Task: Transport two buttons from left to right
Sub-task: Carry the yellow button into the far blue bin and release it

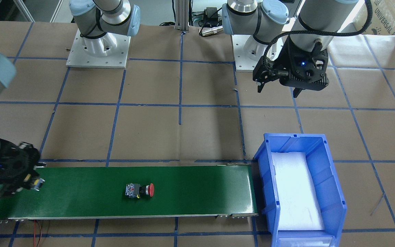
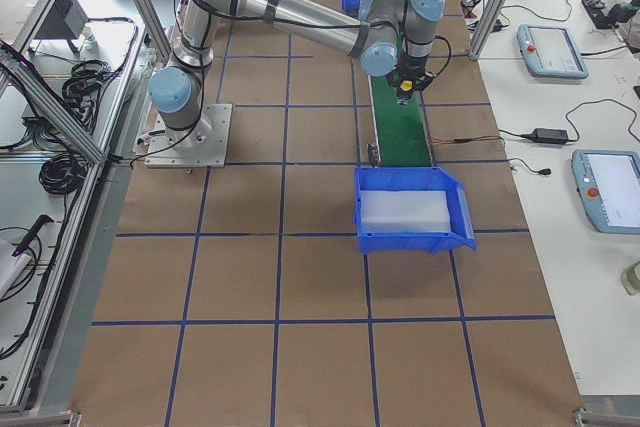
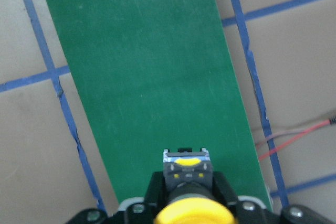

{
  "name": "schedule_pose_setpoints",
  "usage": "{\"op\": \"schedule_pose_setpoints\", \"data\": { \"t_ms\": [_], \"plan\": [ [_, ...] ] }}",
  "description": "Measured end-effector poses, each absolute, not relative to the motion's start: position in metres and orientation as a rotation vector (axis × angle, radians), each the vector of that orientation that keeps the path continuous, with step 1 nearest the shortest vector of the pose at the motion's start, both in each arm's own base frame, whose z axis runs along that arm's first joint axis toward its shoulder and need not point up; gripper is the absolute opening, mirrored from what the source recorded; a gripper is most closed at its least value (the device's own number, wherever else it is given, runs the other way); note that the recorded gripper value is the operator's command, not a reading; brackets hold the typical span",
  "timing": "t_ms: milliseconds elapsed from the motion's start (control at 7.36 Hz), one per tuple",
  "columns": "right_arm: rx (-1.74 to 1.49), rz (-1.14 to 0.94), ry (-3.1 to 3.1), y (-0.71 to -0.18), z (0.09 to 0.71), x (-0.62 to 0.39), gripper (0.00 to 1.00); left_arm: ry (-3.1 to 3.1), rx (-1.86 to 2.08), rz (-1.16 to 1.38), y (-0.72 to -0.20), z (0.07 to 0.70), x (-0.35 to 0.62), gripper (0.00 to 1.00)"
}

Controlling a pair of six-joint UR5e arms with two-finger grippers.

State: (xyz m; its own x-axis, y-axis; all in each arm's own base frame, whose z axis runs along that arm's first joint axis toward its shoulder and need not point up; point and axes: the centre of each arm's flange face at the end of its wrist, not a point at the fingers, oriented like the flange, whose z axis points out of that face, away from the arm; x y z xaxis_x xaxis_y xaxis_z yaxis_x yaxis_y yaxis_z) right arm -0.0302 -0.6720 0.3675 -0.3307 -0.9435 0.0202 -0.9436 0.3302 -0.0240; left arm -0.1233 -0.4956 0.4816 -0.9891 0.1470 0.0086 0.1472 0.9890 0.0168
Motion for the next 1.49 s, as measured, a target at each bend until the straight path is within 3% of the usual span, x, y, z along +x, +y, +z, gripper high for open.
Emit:
{"op": "schedule_pose_setpoints", "data": {
  "t_ms": [407,951,1086,1358,1494],
  "plan": [
    [1.538,0.055,-2.705,-0.643,0.393,-0.212,0.12,-3.126,-0.233,-0.026,-0.494,0.482,-0.124,1.0],
    [1.461,0.094,-2.676,-0.655,0.307,-0.318,0.15,-3.125,-0.236,-0.025,-0.493,0.483,-0.124,1.0],
    [1.455,0.089,-2.689,-0.657,0.291,-0.324,0.27,-3.125,-0.235,-0.026,-0.493,0.482,-0.124,1.0],
    [1.456,0.075,-2.72,-0.659,0.268,-0.326,0.99,-3.126,-0.234,-0.029,-0.494,0.481,-0.124,1.0],
    [1.464,0.07,-2.739,-0.662,0.254,-0.327,1.0,-3.126,-0.235,-0.027,-0.494,0.482,-0.124,1.0]
  ]
}}
